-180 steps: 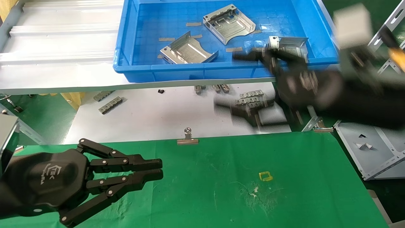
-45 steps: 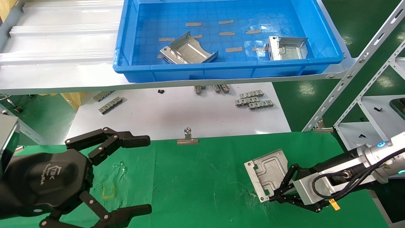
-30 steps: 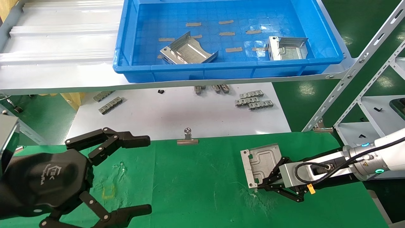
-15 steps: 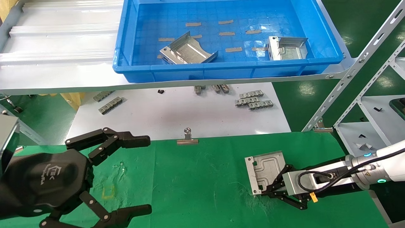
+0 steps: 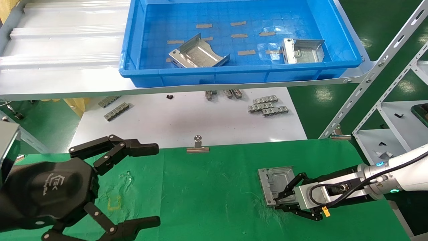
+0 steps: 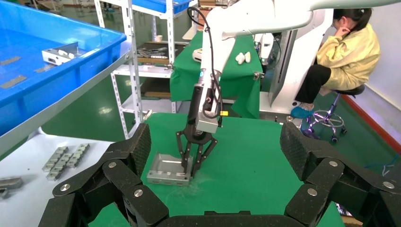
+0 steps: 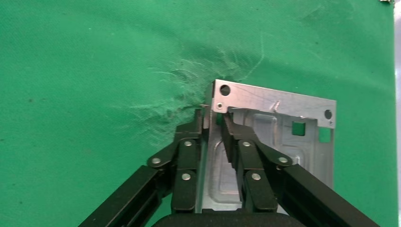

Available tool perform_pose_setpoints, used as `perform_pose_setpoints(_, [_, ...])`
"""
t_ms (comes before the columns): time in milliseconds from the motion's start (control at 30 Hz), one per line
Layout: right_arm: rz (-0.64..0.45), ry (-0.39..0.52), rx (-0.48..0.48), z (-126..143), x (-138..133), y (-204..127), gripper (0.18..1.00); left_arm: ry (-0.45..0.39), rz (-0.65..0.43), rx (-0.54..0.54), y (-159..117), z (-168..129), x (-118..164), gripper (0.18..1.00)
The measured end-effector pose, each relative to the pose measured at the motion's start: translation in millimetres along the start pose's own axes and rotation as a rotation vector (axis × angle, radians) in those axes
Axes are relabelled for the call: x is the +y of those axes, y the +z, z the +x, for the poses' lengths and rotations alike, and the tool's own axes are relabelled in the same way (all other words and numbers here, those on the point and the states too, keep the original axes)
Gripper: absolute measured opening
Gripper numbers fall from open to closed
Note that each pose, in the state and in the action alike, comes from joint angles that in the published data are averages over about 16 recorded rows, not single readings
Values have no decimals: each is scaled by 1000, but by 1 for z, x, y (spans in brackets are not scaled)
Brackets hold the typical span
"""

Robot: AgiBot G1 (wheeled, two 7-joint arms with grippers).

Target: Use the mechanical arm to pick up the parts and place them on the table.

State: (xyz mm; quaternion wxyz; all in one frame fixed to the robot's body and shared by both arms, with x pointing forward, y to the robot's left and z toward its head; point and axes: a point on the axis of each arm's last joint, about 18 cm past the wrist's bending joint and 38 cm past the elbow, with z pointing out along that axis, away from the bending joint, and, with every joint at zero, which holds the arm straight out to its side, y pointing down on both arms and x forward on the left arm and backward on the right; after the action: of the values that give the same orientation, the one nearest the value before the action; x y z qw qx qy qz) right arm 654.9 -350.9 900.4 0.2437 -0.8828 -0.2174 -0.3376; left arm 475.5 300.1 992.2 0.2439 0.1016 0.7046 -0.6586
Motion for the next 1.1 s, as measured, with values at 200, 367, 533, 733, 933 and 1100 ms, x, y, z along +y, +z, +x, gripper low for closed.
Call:
perform_pose_setpoints(200, [21,-17,9,11,-10,-18,350,0,0,0,0,0,0,1001])
perform_pose_setpoints(367, [60,19,44,25,-23,-39,443,0,0,0,0,0,0,1001])
perform_pose_setpoints(533, [132,100,106,38,-37,-57,557,0,0,0,0,0,0,1001])
perform_pose_setpoints(733, [238,207,173,46,-51,-73,699,0,0,0,0,0,0,1001])
perform_pose_setpoints(933, [306,259,199,45,-58,-78,818,0,0,0,0,0,0,1001])
perform_pose_setpoints(1100, [313,263,201,45,-58,-78,898,-1,0,0,0,0,0,1001])
